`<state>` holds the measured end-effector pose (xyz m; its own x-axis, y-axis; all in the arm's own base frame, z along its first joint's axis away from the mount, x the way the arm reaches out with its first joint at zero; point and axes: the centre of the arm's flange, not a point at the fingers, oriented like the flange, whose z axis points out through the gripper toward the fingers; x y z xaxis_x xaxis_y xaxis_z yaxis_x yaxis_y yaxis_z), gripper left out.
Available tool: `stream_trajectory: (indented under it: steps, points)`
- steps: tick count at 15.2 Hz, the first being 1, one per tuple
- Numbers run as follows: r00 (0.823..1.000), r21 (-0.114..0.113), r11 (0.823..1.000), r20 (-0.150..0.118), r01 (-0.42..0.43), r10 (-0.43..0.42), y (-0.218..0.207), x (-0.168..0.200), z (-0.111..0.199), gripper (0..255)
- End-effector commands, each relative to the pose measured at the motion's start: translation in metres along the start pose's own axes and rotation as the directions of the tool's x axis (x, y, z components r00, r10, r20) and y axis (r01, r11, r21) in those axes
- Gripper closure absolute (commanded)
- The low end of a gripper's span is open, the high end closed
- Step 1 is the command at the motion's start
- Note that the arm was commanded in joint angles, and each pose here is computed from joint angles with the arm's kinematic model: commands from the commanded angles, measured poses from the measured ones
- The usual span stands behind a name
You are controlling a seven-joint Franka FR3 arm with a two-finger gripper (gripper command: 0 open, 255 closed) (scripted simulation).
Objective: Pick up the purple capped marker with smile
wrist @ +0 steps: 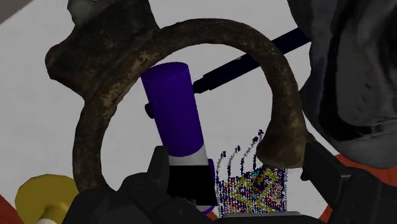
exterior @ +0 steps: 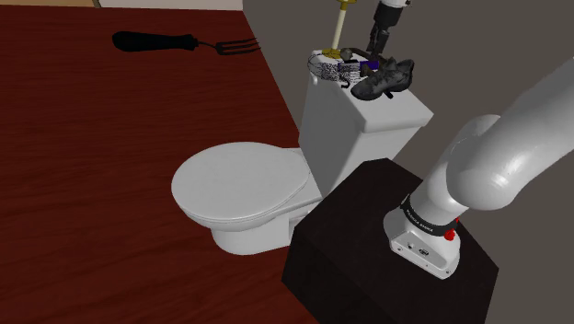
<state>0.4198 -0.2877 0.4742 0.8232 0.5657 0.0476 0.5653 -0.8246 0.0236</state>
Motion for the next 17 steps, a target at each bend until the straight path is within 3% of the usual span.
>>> stream_trajectory:
  steps: [1,3,12,13,17]
  points:
    - [0.997,0.000,0.997,-0.009,0.075,-0.075,0.024,0.005,0.010,0]
    - [0.993,0.001,0.993,-0.015,0.120,-0.120,0.039,0.010,0.017,0]
    - [0.993,0.001,0.993,-0.015,0.120,-0.120,0.038,0.008,0.057,0]
    - [0.993,0.001,0.993,-0.015,0.120,-0.120,0.038,0.008,0.056,255]
    - [0.993,0.001,0.993,-0.015,0.120,-0.120,0.037,0.008,0.056,255]
